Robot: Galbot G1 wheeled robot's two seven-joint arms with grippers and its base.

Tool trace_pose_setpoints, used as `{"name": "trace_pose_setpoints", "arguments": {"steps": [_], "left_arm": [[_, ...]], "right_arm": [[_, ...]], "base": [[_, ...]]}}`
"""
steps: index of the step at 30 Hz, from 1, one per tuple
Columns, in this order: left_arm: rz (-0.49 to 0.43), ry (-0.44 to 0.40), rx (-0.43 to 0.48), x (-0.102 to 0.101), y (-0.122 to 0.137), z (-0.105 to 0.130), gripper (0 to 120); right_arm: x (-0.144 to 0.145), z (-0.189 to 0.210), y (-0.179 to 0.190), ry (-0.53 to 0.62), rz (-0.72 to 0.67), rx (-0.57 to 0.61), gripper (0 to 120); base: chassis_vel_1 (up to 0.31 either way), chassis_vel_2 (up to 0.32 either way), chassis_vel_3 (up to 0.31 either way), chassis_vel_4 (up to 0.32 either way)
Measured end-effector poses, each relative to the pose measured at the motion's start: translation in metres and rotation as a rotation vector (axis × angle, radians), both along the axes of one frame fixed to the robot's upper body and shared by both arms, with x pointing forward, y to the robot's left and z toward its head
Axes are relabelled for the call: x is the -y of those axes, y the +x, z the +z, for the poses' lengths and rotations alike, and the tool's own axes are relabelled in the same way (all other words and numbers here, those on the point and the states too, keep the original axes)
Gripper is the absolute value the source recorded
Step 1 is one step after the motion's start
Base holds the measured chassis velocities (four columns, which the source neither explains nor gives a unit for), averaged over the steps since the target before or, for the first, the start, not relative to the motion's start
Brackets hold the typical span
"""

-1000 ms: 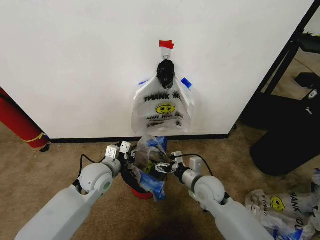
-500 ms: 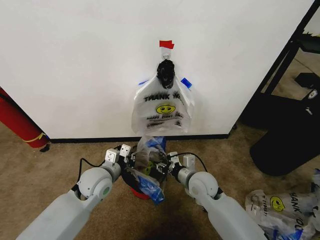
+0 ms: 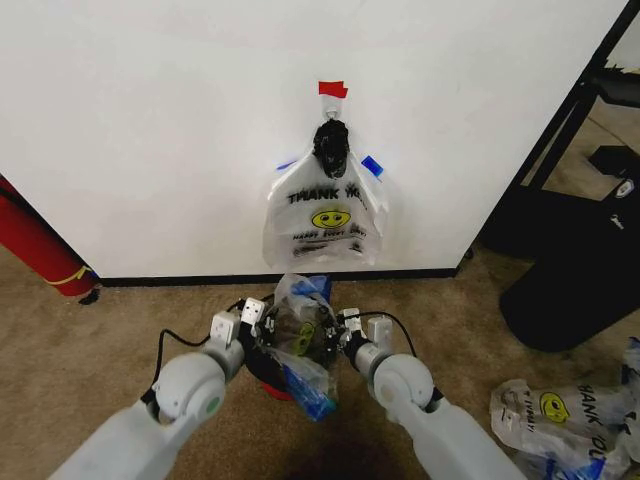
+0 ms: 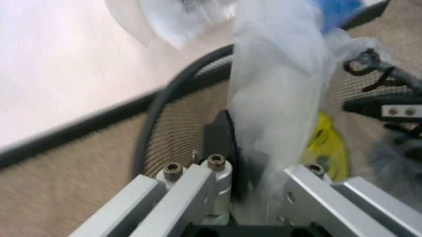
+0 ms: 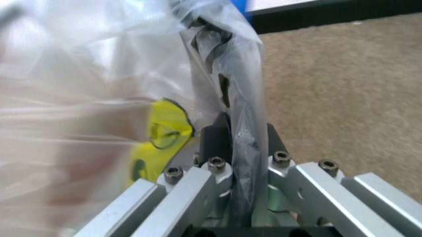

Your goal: Pick up the garbage bag from the wall and place it over the trash bin.

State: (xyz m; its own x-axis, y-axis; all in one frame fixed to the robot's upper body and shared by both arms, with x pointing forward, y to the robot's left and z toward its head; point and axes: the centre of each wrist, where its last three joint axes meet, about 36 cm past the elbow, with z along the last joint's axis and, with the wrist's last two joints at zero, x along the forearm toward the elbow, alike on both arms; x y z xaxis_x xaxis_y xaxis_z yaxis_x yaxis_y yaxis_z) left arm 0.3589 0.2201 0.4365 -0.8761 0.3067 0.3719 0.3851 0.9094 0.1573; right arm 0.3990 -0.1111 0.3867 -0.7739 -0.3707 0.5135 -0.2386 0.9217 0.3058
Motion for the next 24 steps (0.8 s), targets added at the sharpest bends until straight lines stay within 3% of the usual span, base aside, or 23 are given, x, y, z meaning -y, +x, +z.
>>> {"name": "trace_pose_setpoints", "arguments": {"steps": [4,11,18,24], "left_arm": [[-0.014,0.028,0.081,0.001,-0.024,0.004,0],[-0.002,0.041,0.159,-0.005,-0.03,0.019,0],[0.02,0.078,0.122,-0.021,-0.018,0.004,0],[-0.002,0.046,0.088,-0.025,-0.017,-0.008,0]], "right_arm": [[0.002,0.001,-0.008,0.004,-0.071,0.019,0],[0.025,0.016,-0.025,-0.013,-0.059,0.059,0],[0.065,0.032,-0.051,0.023,0.044,0.095,0],[0.094,0.043,-0.065,0.052,0.078,0.111,0]], "base": [[0.0,0.0,0.0,0.0],[0.0,0.0,0.0,0.0],[0.0,0.0,0.0,0.0],[0.0,0.0,0.0,0.0]]}}
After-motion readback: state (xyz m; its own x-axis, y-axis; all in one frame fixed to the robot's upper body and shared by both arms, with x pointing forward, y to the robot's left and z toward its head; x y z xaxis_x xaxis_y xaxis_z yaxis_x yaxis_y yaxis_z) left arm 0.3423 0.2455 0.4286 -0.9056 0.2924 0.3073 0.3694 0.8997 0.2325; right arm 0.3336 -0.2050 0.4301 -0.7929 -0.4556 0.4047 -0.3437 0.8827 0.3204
